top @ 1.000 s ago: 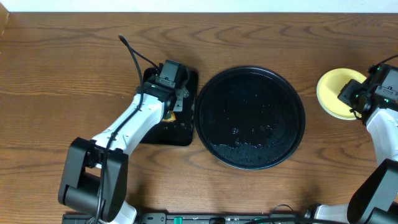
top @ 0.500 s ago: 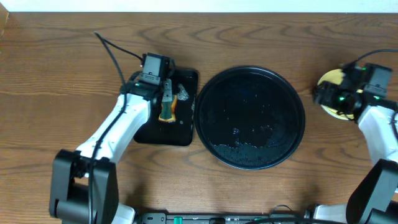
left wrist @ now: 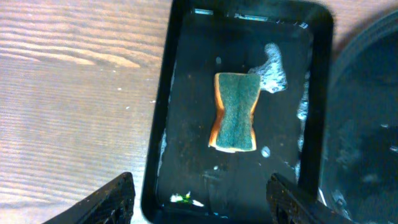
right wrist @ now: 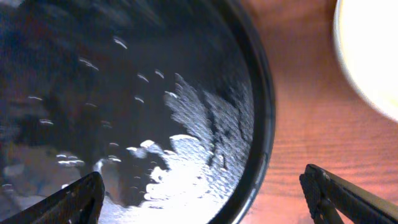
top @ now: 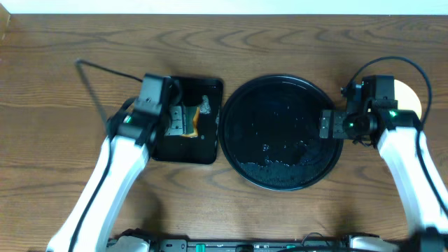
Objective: Clean dirty plates on tray and stack at the side
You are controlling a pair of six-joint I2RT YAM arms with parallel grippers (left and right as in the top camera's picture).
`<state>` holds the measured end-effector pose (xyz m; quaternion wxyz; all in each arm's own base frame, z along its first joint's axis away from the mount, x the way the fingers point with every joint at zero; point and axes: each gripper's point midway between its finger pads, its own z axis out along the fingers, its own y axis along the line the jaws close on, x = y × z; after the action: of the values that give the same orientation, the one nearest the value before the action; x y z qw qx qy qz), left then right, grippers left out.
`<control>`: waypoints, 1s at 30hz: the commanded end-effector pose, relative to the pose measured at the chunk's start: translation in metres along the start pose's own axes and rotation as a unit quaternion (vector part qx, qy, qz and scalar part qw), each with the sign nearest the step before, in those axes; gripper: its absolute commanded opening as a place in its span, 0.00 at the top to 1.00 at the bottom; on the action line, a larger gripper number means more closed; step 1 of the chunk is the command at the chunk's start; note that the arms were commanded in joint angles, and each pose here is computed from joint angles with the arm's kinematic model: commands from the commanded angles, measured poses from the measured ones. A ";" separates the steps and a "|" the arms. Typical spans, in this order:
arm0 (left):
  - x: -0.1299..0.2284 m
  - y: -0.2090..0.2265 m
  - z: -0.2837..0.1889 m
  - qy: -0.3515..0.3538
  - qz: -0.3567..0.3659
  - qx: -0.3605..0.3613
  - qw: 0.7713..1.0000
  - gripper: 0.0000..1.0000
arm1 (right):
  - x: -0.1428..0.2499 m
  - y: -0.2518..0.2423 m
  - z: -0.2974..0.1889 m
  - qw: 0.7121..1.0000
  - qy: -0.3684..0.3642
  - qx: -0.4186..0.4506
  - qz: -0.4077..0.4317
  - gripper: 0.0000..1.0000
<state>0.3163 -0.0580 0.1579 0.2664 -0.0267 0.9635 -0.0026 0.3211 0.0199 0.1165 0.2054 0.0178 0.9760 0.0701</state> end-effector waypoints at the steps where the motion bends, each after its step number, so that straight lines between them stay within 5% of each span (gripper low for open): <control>1: 0.010 0.005 -0.024 -0.046 -0.017 0.019 0.999 0.30 | -0.007 0.013 -0.036 0.997 -0.077 -0.003 -0.030 0.01; 5: 0.017 0.011 -0.053 -0.127 -0.028 0.042 0.991 0.22 | 0.000 0.010 -0.079 0.985 -0.169 0.016 -0.026 0.01; 14: 0.030 0.019 -0.082 -0.170 -0.034 0.055 0.983 0.21 | 0.028 0.013 -0.141 0.964 -0.264 0.011 -0.034 0.01; 30: 0.030 0.019 -0.081 -0.168 -0.033 0.054 0.984 0.21 | 0.073 0.008 -0.130 0.982 -0.188 0.017 -0.028 0.01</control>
<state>0.2490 -0.0416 0.2143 0.4288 -0.0400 0.9008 -0.0563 0.2060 0.0149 0.2121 0.3985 0.0044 0.9162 0.0424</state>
